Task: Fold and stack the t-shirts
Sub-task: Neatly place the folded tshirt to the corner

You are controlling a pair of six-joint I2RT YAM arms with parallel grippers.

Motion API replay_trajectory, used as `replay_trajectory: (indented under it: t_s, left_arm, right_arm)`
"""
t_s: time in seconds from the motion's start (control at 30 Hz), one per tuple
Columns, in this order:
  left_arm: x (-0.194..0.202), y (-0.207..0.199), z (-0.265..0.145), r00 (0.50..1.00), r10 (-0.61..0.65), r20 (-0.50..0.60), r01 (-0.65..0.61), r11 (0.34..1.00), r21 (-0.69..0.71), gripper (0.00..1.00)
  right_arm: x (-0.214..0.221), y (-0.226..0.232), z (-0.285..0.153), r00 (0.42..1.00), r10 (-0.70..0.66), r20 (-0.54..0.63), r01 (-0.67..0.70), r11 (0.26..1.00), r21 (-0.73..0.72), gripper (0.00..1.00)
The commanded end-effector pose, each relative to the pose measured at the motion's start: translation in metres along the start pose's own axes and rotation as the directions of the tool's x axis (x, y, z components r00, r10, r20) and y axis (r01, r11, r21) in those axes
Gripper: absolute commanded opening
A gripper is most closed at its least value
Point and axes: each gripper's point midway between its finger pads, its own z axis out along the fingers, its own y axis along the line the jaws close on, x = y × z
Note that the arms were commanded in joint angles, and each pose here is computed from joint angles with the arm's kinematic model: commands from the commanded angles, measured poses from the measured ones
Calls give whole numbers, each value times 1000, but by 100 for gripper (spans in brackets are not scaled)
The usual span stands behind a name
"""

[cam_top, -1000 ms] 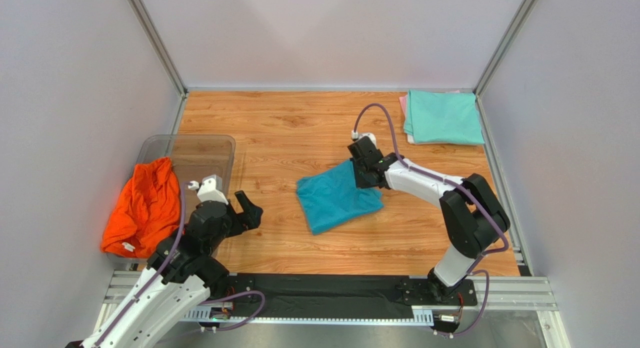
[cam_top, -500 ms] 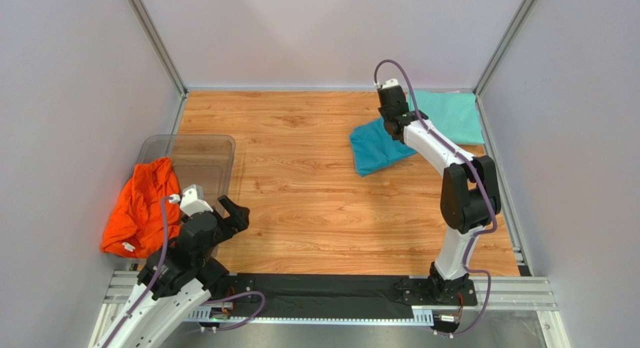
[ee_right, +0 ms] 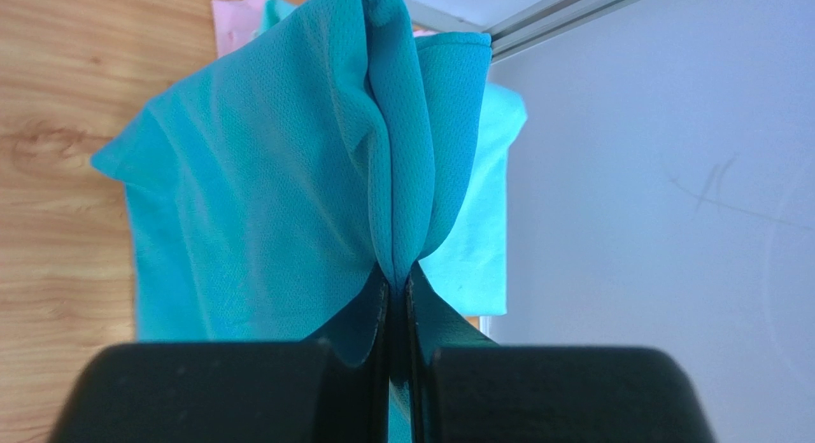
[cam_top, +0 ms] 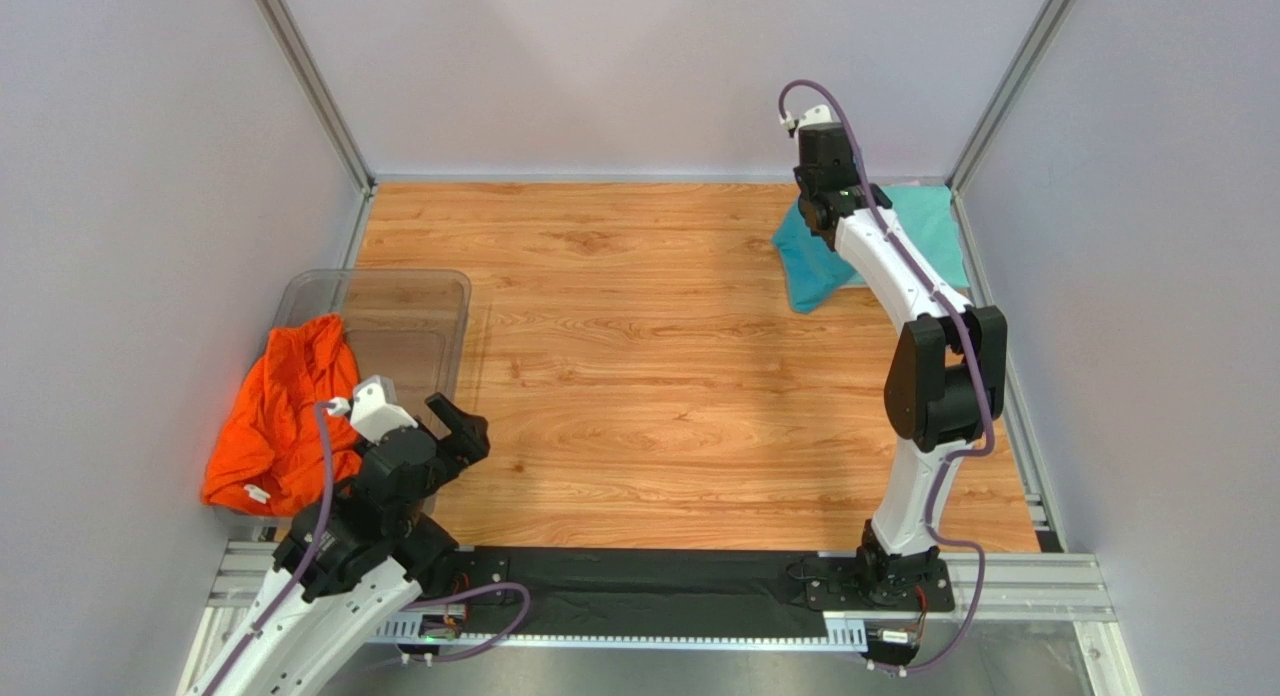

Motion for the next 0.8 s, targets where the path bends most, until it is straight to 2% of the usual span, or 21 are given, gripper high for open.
replay_trajectory:
  t_s: [0.0,0.17,0.3,0.77]
  left_arm:
    - [-3,8,1,1000,-10,20,11,999,-45,100]
    - [-3,9,1,1000,-13,23,15,999,-52,100]
    - [-4,10,1,999,-16,28,18,998,-56,100]
    - [-5,13,1,999,-23,38,25,997,-68,100]
  right_arm:
    - [-31,-40,-6,997,40,68,-47,993,104,0]
    - [-50,-70,-12,992,88,94,-105,976,193,0]
    - [-63,-81,-18,986,123,116,-144,971,193,0]
    - [-34,-70,20,978,205,27,-207,974,88,0]
